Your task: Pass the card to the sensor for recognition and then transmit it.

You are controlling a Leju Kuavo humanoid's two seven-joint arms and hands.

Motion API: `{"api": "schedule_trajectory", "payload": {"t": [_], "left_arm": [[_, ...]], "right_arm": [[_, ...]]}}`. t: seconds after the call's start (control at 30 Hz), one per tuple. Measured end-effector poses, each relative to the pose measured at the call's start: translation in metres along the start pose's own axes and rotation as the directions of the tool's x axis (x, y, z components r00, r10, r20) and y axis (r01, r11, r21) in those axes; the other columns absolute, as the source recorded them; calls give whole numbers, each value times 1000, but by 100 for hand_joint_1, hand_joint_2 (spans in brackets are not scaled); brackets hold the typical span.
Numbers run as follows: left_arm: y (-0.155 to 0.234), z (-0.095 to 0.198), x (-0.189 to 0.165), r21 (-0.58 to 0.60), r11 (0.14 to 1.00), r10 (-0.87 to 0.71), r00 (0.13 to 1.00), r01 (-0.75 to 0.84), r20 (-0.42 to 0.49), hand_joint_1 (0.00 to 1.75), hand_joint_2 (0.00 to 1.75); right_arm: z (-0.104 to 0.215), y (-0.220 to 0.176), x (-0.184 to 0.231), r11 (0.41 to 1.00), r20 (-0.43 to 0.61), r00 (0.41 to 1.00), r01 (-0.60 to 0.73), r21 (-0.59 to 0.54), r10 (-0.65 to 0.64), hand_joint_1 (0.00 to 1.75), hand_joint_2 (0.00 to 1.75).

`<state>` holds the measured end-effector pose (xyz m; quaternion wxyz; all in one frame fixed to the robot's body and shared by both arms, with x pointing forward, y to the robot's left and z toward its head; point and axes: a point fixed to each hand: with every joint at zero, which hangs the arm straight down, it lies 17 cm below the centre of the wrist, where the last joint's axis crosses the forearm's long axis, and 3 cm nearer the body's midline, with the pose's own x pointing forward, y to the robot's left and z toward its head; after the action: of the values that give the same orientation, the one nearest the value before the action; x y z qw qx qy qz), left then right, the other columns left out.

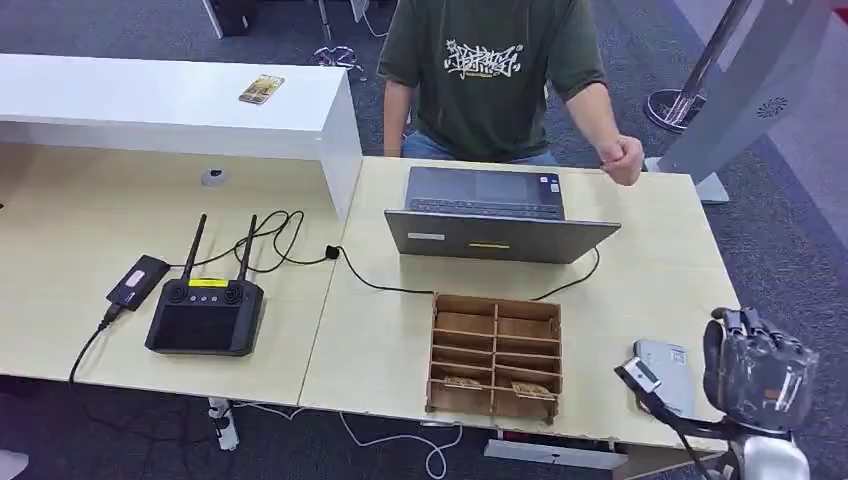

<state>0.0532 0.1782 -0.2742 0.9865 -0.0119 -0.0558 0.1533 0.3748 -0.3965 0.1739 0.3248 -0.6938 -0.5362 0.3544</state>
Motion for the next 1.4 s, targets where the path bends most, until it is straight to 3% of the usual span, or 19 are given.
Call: {"api": "schedule_trajectory", "payload": {"t": [0.3, 0.47, 0.93, 1.13, 1.4], "left_arm": [[-2, 0, 3, -2, 1000, -20, 1000, 20, 0, 0, 0], [-3, 0, 6, -6, 999, -36, 999, 36, 6, 0, 0], [-9, 0, 14, -22, 993, -113, 994, 113, 9, 0, 0], [-11, 1, 17, -27, 988, -149, 989, 149, 15, 0, 0], [-12, 1, 17, -30, 983, -182, 983, 182, 13, 0, 0]], "right_arm": [[-8, -15, -2, 999, -18, 1000, 0, -43, -1, 175, 175], [-26, -26, 18, 992, 4, 995, 99, -82, -99, 175, 175], [-157, -91, 85, 907, 82, 952, 305, -290, -294, 175, 175], [-204, -108, 117, 903, 117, 949, 314, -293, -292, 175, 175], [-240, -108, 146, 920, 143, 955, 289, -264, -259, 175, 175]]}}
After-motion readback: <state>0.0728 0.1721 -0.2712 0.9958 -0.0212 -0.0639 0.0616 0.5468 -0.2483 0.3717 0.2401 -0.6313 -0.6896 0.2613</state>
